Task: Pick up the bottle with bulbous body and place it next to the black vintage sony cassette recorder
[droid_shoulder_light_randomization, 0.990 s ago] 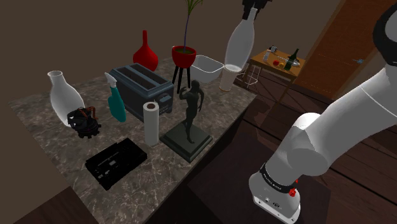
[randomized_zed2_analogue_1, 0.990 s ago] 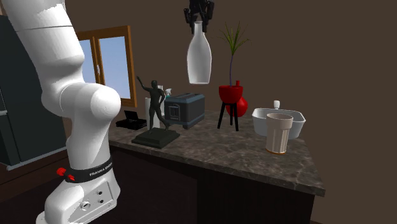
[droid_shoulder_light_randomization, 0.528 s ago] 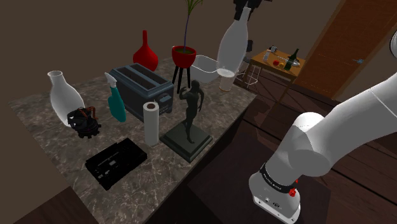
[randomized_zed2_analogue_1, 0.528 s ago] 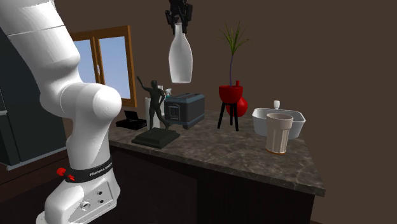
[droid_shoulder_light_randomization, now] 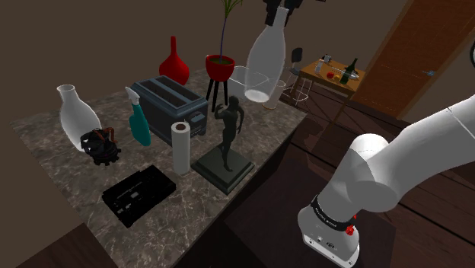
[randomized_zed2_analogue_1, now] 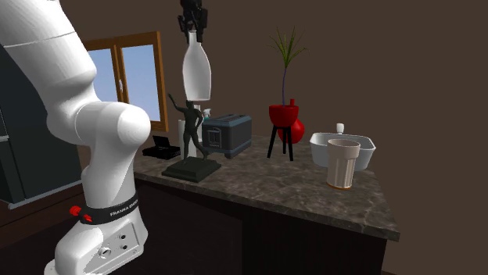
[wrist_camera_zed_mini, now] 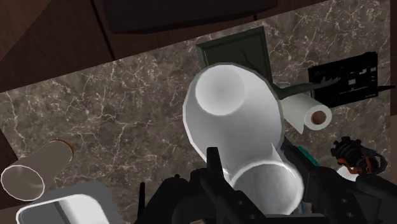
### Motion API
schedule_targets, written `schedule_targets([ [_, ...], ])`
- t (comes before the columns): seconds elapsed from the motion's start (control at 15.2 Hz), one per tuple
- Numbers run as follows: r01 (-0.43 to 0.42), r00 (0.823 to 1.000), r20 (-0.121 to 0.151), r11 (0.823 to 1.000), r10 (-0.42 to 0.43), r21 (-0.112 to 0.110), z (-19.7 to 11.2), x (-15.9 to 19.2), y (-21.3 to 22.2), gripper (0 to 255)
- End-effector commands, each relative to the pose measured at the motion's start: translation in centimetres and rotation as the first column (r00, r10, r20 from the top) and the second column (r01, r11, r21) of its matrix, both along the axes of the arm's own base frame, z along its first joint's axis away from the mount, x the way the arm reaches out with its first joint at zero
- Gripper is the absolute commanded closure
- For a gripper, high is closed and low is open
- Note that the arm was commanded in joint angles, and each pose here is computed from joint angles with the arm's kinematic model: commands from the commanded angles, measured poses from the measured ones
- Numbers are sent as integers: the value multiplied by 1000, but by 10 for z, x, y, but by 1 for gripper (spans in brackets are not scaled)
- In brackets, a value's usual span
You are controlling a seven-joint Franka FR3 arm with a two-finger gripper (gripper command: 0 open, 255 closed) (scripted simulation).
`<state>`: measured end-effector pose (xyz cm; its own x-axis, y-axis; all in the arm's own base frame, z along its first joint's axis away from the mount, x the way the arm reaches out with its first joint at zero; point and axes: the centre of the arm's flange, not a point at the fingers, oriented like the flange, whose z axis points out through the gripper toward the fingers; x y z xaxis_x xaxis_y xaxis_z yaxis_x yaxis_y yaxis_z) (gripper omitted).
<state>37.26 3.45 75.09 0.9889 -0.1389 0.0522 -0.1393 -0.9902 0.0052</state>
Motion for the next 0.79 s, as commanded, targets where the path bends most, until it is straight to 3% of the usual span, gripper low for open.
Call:
schedule_targets([
  [0.0,2,1000,0,1000,-2,0,-2,-3,26,255],
  [0.73,2,1000,0,1000,-2,0,-2,-29,168,255],
])
